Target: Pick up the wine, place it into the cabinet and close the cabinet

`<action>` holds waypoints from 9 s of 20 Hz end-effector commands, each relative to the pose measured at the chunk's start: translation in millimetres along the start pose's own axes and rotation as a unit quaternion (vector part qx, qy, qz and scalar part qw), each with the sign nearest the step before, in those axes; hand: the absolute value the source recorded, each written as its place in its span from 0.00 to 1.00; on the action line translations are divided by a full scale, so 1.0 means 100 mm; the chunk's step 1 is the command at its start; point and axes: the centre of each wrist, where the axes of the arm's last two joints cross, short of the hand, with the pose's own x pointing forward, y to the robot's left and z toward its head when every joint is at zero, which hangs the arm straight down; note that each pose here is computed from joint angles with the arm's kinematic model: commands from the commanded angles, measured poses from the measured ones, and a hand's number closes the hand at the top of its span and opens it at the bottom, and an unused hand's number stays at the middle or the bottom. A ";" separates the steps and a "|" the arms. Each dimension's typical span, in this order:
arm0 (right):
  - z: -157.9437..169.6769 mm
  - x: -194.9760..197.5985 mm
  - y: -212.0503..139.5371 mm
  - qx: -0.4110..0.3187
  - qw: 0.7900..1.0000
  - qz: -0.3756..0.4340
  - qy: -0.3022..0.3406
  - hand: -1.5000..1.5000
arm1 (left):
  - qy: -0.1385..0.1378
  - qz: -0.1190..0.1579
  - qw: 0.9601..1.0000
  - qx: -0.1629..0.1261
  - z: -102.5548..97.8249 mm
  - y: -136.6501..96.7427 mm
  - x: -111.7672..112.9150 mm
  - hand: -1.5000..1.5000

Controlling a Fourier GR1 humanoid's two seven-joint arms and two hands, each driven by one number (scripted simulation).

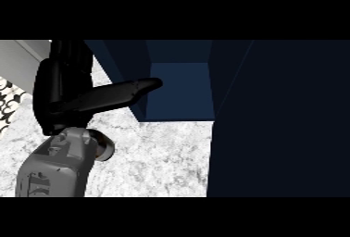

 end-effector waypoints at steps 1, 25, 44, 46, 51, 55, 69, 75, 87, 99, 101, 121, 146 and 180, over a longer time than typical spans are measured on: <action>0.19 0.40 0.06 0.002 1.000 0.000 -0.021 0.00 | 0.011 0.003 1.000 0.007 -0.08 -0.20 0.23 0.00; 0.30 0.67 0.18 -0.005 1.000 -0.006 -0.023 0.00 | -0.003 -0.020 0.998 0.067 0.32 -0.36 0.55 0.00; 0.25 0.62 0.22 -0.003 1.000 -0.013 -0.012 0.00 | 0.008 -0.073 0.989 0.131 0.41 0.62 0.61 0.00; 0.25 0.64 0.22 0.001 1.000 -0.014 -0.023 0.00 | 0.012 -0.075 0.987 0.145 0.35 0.63 0.62 0.00; 0.26 0.71 0.18 0.000 1.000 -0.008 -0.010 0.00 | 0.022 -0.081 0.984 0.157 0.43 0.85 0.50 0.00; 0.21 0.65 0.20 0.000 1.000 -0.006 -0.012 0.00 | 0.043 -0.071 0.984 0.155 0.48 0.87 0.31 0.00; 0.22 0.65 0.26 0.001 1.000 -0.016 -0.022 0.00 | 0.091 -0.076 0.979 0.164 0.50 1.35 -0.44 0.00; 0.27 0.77 0.27 -0.002 1.000 -0.012 -0.024 0.00 | 0.102 -0.075 0.980 0.154 0.61 1.44 -0.67 0.00; 0.26 0.76 0.26 -0.007 1.000 -0.015 -0.018 0.00 | 0.134 -0.077 0.969 0.190 0.57 1.99 -1.30 0.00; 0.29 0.82 0.21 0.009 1.000 0.004 -0.017 0.00 | 0.161 -0.067 0.971 0.164 0.58 1.97 -1.84 0.00; 0.35 0.81 0.26 0.015 1.000 -0.003 -0.024 0.00 | 0.163 -0.063 0.971 0.160 0.65 1.99 -1.95 0.00; 0.24 0.68 0.21 0.005 1.000 -0.010 -0.017 0.00 | 0.165 0.025 0.971 0.173 0.86 1.88 -2.58 0.00; 0.25 0.66 0.22 0.004 1.000 -0.002 -0.026 0.00 | 0.113 0.080 0.975 0.173 0.76 1.50 -2.91 1.00; 0.15 0.65 0.13 -0.003 1.000 -0.003 -0.014 0.00 | -0.017 0.111 0.986 -0.122 0.88 0.68 -1.68 1.00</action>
